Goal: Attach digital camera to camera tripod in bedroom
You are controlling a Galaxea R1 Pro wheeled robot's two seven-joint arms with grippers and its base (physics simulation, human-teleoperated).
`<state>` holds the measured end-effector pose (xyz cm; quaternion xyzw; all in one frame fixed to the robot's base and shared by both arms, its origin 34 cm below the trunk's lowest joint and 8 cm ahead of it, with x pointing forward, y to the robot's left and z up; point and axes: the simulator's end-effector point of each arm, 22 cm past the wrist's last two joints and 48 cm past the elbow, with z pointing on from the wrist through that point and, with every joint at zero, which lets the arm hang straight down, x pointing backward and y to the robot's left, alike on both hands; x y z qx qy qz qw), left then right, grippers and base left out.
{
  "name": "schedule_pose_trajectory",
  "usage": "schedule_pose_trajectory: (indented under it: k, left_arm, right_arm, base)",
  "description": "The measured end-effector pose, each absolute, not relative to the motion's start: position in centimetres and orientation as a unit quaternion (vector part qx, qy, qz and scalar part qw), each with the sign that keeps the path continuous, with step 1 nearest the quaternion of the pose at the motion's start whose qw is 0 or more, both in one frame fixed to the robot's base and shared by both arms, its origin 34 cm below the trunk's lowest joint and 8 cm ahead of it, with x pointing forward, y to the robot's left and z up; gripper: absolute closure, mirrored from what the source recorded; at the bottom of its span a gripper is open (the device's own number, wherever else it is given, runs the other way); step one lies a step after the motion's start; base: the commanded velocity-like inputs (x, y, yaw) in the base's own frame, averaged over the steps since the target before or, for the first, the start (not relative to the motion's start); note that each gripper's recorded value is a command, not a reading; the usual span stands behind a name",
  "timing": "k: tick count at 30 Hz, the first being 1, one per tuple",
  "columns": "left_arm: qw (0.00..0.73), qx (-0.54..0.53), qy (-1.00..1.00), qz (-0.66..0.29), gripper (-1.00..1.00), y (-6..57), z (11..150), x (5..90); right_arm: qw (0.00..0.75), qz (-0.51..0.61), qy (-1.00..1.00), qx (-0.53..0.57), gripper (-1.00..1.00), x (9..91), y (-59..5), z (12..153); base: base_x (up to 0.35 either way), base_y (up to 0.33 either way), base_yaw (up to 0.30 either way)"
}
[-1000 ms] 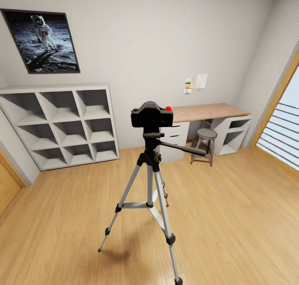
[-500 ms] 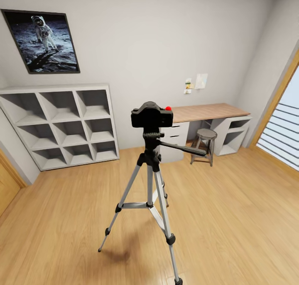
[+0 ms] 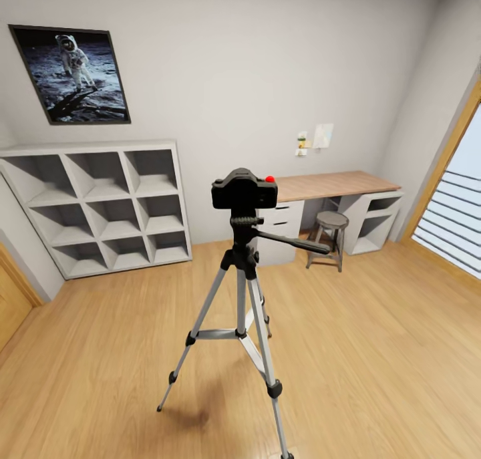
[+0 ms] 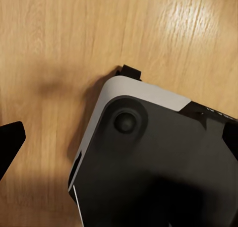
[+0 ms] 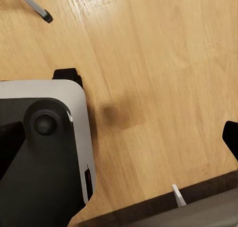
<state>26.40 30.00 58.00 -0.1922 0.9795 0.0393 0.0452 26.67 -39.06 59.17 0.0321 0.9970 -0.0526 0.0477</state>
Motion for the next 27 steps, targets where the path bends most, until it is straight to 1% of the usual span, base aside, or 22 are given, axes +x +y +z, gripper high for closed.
schedule_pose_trajectory:
  k: [27]
  left_arm:
    - [0.064, -0.194, 0.978, 0.03, -1.0, 29.2, 58.8, 27.8]
  right_arm:
    - [0.07, -0.053, 0.996, 0.033, -1.0, 28.2, -39.1, 60.1]
  base:
    - [0.0, 0.0, 0.0]
